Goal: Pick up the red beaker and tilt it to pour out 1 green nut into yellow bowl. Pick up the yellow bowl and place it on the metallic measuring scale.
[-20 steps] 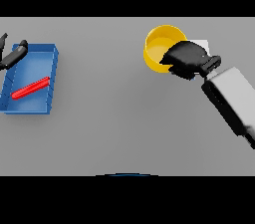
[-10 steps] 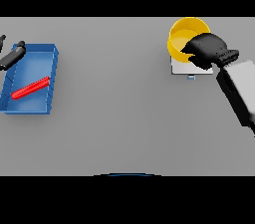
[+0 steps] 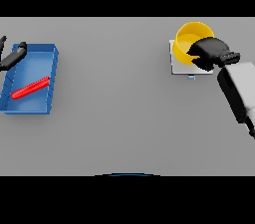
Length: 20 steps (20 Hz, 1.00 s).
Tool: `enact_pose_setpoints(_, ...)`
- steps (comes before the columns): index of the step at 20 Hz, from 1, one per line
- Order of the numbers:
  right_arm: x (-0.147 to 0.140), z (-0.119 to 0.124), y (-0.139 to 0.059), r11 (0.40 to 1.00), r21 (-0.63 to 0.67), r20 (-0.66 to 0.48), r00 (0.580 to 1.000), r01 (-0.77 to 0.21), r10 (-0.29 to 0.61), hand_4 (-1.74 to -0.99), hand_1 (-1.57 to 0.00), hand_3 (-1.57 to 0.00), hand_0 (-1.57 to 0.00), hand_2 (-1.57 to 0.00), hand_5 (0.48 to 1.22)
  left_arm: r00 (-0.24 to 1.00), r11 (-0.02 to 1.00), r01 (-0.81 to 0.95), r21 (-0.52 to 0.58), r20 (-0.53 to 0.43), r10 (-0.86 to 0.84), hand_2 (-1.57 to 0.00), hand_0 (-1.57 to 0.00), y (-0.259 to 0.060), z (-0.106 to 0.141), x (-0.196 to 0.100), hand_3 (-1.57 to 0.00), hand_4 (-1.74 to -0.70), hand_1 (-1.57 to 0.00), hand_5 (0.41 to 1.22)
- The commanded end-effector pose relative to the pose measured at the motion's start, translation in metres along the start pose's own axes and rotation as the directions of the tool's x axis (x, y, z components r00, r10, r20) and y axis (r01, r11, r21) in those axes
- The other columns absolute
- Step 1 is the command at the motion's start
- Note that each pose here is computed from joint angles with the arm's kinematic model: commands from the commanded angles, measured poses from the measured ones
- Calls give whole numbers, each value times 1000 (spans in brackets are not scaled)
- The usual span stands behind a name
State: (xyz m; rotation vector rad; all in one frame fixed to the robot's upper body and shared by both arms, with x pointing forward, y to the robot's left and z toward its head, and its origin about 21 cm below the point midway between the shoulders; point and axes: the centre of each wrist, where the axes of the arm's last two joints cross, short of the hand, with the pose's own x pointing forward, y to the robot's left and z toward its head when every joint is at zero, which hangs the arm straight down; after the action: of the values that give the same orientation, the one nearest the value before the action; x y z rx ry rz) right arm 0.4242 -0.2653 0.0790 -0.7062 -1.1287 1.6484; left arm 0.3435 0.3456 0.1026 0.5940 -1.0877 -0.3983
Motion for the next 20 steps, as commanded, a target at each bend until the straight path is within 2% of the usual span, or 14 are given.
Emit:
enact_pose_setpoints(1, -2, 0, 1, 1000, 6, -6, 1000, 12, -12, -1741, -1571, -1440, -1528, -1382, 1221, 1000, 1000, -1, 0, 5, 1, 1, 1, -1, 0, 1, 1, -729, 1, 713)
enact_pose_setpoints(3, -4, 1, 3, 999, 25, -12, 1000, 20, -20, -1741, -1571, -1487, -1417, -1363, 1221, 1000, 1000, 2, 8, 9, -2, 1, 1, 4, 1, 4, 1, -727, 1, 712)
enact_pose_setpoints(5, -4, 0, 5, 999, 38, -19, 1000, 23, -23, -1741, -1571, -1363, -1397, -1385, 1221, 1000, 1000, 6, 0, -5, -6, 1, 1, 1, 0, 6, 1, -727, 1, 715)
enact_pose_setpoints(6, -3, -1, 6, 998, 44, -19, 999, 34, -33, -1741, -1459, -1198, -1332, -1423, 1221, 1000, 1000, 2, -4, -2, -2, 1, 1, 3, 1, 5, 1, -729, 1, 717)
enact_pose_setpoints(7, -6, 1, 7, 998, 46, -2, 999, 48, -48, -1701, -1322, -1057, -1128, -1330, 1221, 1000, 1000, 1, 2, -1, -1, 1, 1, 4, 1, 5, 1, -730, 1, 720)
enact_pose_setpoints(9, -9, 2, 5, 997, 43, -16, 998, 66, -65, -1619, -980, -833, -721, -1042, 1072, 1000, 1000, -1, 0, -3, 1, 1, 1, 6, 0, 3, 1, -733, 1, 728)
enact_pose_setpoints(12, -11, 2, 3, 996, 67, -38, 997, 63, -60, -1539, -582, -613, -369, -693, 933, 1000, 1000, 0, -5, 6, 0, 1, 1, 2, -2, 4, 1, -727, 1, 717)
enact_pose_setpoints(14, -11, 1, 4, 996, 83, -28, 999, 35, -32, -1501, -380, -525, -236, -519, 877, 1000, 1000, -1, -10, 6, 1, 1, 1, -1, -1, 5, 1, -724, 1, 708)
enact_pose_setpoints(16, -9, -1, 2, 997, 79, -10, 1000, 9, -8, -1469, -243, -449, -150, -375, 842, 1000, 1000, 2, -3, -1, -2, 1, 1, 0, -5, 2, 1, -722, 1, 703)
enact_pose_setpoints(20, -14, 0, 3, 994, 105, -45, 999, 31, -27, -1422, -99, -323, -61, -161, 785, 1000, 1000, -1, -3, 7, 1, 1, 1, 3, -3, 4, 1, -719, 1, 696)
